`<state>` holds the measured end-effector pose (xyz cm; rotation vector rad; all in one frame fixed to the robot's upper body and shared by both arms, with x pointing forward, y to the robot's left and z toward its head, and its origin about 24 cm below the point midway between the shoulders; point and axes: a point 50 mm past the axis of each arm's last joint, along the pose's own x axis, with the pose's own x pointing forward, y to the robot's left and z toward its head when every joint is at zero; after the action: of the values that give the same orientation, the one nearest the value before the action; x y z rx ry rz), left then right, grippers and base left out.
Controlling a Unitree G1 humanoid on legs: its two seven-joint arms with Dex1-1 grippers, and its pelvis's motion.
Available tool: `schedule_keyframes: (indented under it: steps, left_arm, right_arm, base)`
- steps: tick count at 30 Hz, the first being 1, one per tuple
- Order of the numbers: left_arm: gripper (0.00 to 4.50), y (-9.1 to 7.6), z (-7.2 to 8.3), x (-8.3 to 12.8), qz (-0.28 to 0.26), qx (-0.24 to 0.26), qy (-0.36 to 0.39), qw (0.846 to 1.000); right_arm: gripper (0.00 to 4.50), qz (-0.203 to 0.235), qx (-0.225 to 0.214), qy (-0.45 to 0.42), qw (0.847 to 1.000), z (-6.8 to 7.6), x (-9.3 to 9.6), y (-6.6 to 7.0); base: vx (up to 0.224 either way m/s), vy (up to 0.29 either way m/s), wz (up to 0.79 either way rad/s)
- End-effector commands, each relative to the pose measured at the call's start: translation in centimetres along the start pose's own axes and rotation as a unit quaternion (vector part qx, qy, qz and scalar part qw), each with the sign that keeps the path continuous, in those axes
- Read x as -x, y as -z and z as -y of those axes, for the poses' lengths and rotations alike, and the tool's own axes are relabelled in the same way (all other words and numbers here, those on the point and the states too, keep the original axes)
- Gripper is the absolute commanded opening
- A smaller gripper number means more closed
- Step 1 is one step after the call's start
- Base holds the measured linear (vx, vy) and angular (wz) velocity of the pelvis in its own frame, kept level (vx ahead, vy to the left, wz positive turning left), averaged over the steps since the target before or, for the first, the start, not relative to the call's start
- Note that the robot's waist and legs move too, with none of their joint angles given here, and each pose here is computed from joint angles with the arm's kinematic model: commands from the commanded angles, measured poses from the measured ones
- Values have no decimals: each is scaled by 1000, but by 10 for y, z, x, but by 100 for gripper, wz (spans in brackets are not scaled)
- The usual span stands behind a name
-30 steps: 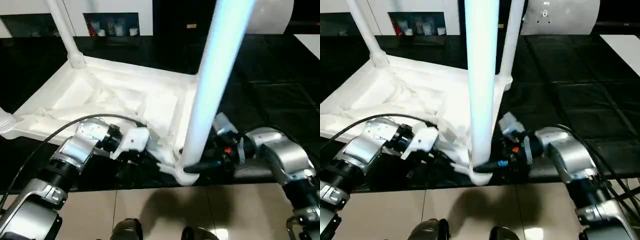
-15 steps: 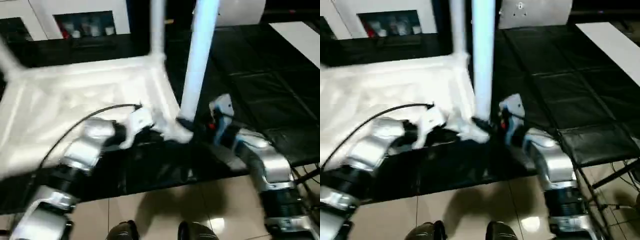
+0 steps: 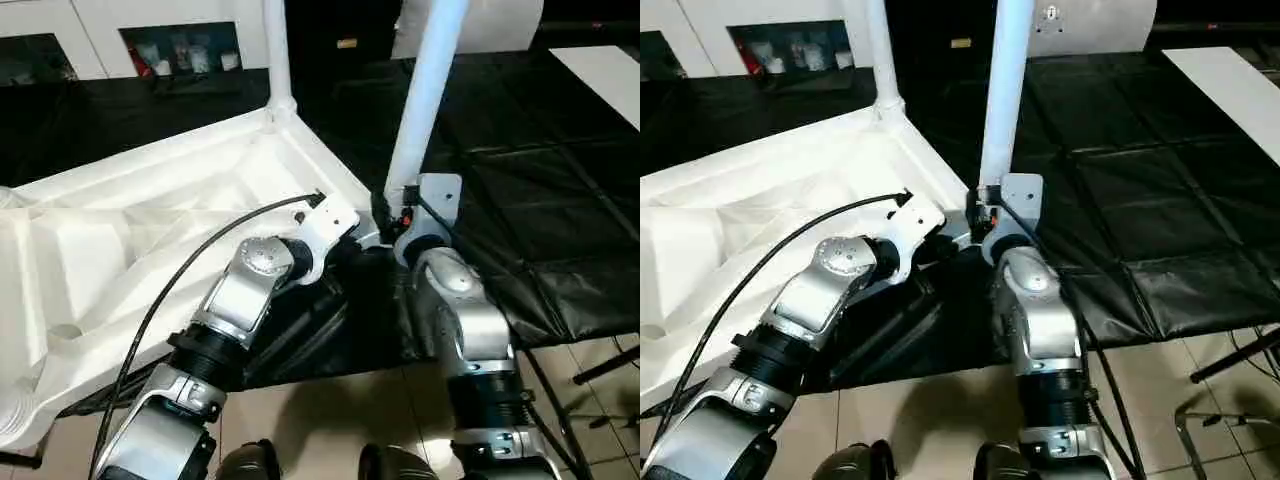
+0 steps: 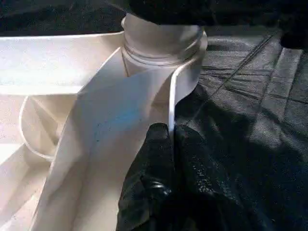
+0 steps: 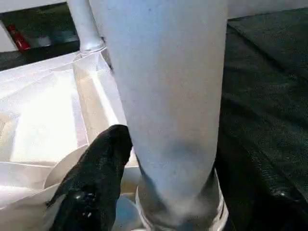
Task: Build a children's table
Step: Rotate leg to tighten
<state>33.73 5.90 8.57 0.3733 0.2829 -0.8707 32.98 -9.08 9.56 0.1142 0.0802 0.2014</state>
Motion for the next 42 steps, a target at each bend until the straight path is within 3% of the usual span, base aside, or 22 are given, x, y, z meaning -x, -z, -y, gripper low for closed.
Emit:
schedule_keyframes:
  steps: [1, 5, 12, 15, 16, 18, 19, 24, 25, 27, 29, 31, 33, 34, 37, 38, 41, 42]
  left_arm:
    - [0, -7, -13, 9, 29, -15, -29, 999]
    - [0, 12, -22, 27, 17, -43, 6, 999]
    - [0, 28, -26, 47, 2, -92, 89, 992]
    - [0, 35, -26, 58, -11, -132, 148, 980]
    - [0, 37, -25, 64, -9, -143, 189, 972]
    - [0, 37, -24, 67, -7, -147, 209, 967]
    - [0, 38, -23, 71, -8, -158, 243, 957]
    - [0, 40, -19, 76, -15, -180, 301, 937]
    - [0, 40, -15, 78, -18, -192, 331, 924]
    - [0, 41, -13, 78, -18, -198, 347, 916]
    - [0, 40, -9, 79, -17, -209, 375, 903]
    - [0, 38, -5, 77, -18, -223, 398, 890]
    - [0, 38, -4, 76, -17, -227, 403, 886]
    - [0, 37, -3, 75, -16, -233, 411, 881]
    - [0, 36, -2, 73, -14, -237, 415, 878]
    - [0, 35, -1, 72, -12, -238, 417, 877]
    - [0, 35, 0, 71, -10, -240, 422, 874]
    - [0, 35, 0, 71, -9, -240, 423, 874]
  right_arm:
    - [328, 5, 2, -45, 999, 0, 1, 1]
    - [363, 16, 32, -134, 990, 23, 8, -9]
    - [363, -9, 80, -252, 964, 47, 17, -16]
    - [363, -39, 103, -344, 933, 54, 26, -16]
    - [363, -54, 115, -413, 902, 55, 34, -15]
    - [363, -61, 124, -445, 885, 55, 38, -15]
    - [363, -74, 132, -492, 857, 55, 44, -14]
    - [363, -99, 140, -551, 817, 55, 50, -13]
    - [363, -110, 143, -575, 798, 56, 52, -13]
    - [363, -117, 144, -590, 786, 55, 53, -12]
    - [329, -134, 148, -618, 761, 54, 54, -9]
    - [326, -152, 148, -642, 737, 52, 56, -4]
    - [299, -156, 147, -648, 731, 52, 56, -2]
    - [288, -159, 145, -659, 720, 50, 57, 0]
    - [283, -161, 141, -668, 713, 49, 58, 1]
    - [252, -161, 140, -673, 709, 48, 58, 1]
    - [246, -161, 137, -681, 701, 46, 58, 1]
    - [223, -161, 137, -681, 701, 46, 58, 1]
  base:
    - [0, 0, 0]
    - [0, 0, 0]
    - [0, 0, 0]
    - [0, 0, 0]
    - [0, 0, 0]
    - [0, 0, 0]
    - [0, 0, 0]
    - [0, 0, 0]
    - [0, 0, 0]
    - [0, 0, 0]
    - [0, 0, 0]
    - [0, 0, 0]
    - [0, 0, 0]
    - [0, 0, 0]
    - [0, 0, 0]
    - [0, 0, 0]
    - [0, 0, 0]
    - [0, 0, 0]
